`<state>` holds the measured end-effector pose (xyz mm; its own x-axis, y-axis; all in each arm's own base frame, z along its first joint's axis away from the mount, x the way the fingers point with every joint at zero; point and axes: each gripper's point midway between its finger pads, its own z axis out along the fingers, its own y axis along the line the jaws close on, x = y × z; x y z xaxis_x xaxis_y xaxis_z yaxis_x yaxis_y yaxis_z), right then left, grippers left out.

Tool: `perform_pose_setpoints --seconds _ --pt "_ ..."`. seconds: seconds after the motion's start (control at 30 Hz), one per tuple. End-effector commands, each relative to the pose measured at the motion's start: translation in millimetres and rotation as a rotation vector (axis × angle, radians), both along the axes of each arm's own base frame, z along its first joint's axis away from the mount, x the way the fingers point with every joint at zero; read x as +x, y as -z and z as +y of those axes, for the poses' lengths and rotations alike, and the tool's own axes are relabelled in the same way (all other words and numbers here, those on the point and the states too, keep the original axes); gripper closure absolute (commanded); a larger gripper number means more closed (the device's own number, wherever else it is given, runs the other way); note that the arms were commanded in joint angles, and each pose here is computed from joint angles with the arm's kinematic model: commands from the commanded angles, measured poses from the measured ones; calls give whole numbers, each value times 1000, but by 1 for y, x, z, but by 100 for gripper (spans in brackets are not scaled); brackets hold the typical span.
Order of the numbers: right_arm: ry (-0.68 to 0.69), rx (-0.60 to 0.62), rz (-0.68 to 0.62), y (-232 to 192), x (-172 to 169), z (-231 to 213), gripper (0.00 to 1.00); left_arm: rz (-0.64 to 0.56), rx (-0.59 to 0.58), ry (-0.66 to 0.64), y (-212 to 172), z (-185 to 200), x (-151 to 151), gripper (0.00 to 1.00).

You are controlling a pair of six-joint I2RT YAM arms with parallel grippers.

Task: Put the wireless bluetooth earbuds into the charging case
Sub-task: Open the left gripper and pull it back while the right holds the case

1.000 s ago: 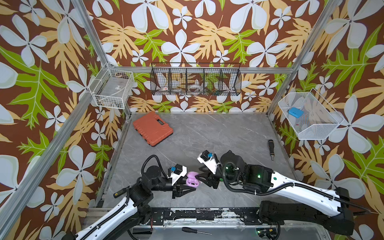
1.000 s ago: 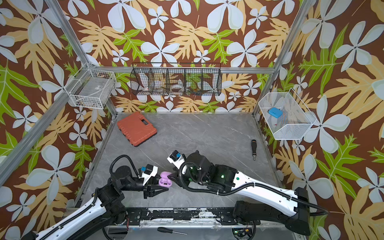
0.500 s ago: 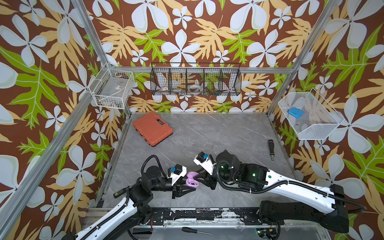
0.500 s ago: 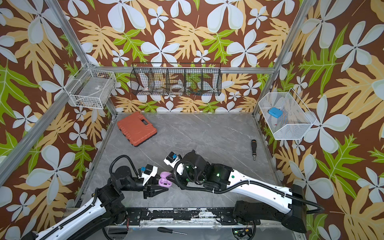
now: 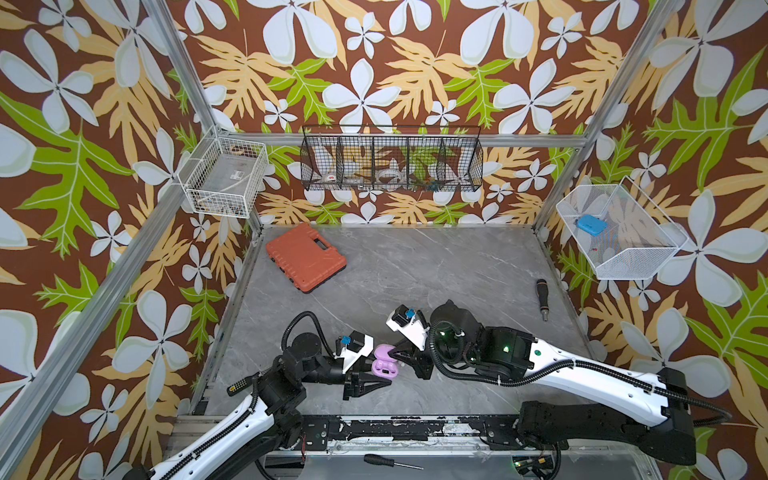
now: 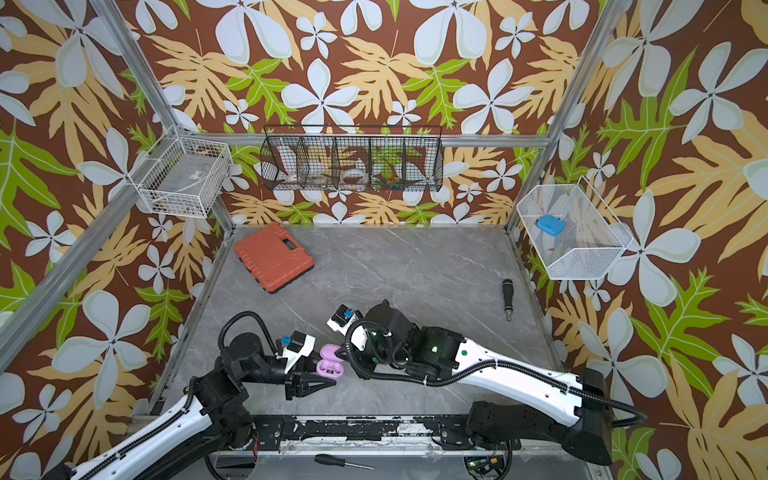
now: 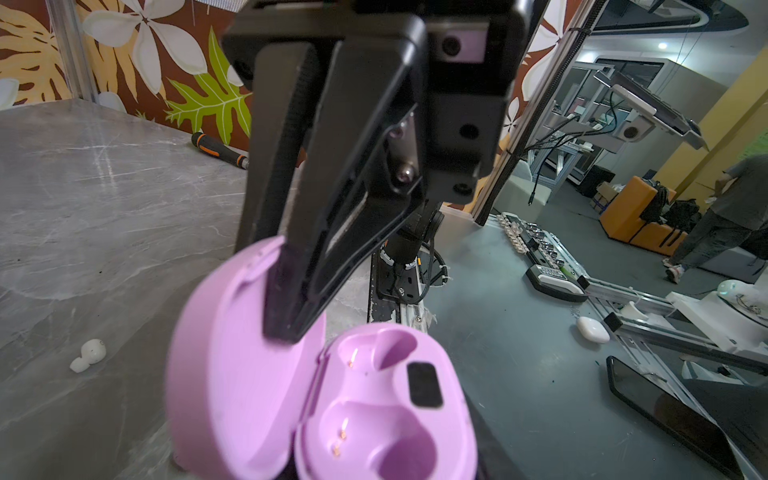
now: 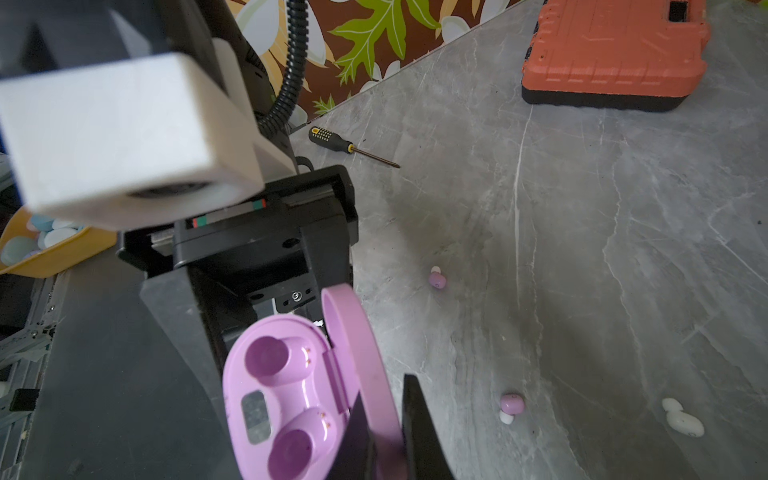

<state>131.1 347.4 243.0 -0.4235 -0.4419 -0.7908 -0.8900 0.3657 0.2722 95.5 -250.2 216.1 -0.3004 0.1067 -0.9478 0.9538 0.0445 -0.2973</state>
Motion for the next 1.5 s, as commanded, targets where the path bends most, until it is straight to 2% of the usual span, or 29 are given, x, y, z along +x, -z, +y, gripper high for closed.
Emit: perform_pose_setpoints --seconds 0.0,0.1,0.23,0.37,0.5,0.67,0.7,0.73,0.9,0.97,1.07,1.13,1.2,1.3,1.4,1.47 --pt "-21 43 16 -9 -4 6 96 -36 -14 -30 -4 0 6 100" --pt "-20 50 16 -11 -4 6 100 -29 -10 -55 -3 0 10 98" --pt "-19 61 15 -14 -5 6 100 -25 -10 -78 -3 0 14 67" --pt "-14 67 10 -16 -4 6 100 -26 -12 -95 -3 1 16 46" --pt "12 61 -13 -18 2 4 100 -30 -17 -111 -3 2 18 32" --pt "97 13 -83 -22 20 -6 100 -31 -22 -123 -4 3 19 21" --pt "109 4 -102 -24 23 -8 100 -33 -23 -129 -4 4 19 14" --pt "127 0 -123 -28 27 -10 100 -37 -21 -144 -4 5 21 1" --pt "191 -2 -193 -44 51 -24 100 -110 -12 -250 -12 17 31 0" --pt "212 -13 -230 -49 60 -28 100 -154 -20 -359 -23 29 42 0" --pt "230 -39 -308 -49 74 -32 100 -196 -43 -642 -39 62 73 0" --pt "227 -69 -370 -43 81 -32 100 -199 -71 -866 -50 93 95 0" --pt "221 -94 -428 -37 87 -30 100 -142 -127 -1172 -60 140 117 0" --pt "190 -153 -536 -24 98 -25 100 -50 -208 -1535 -61 202 128 0" --pt "164 -234 -602 -9 113 -20 100 -35 -205 -1719 -57 233 126 0" --pt "131 -279 -617 3 121 -15 100 -31 -188 -1782 -52 244 124 0"
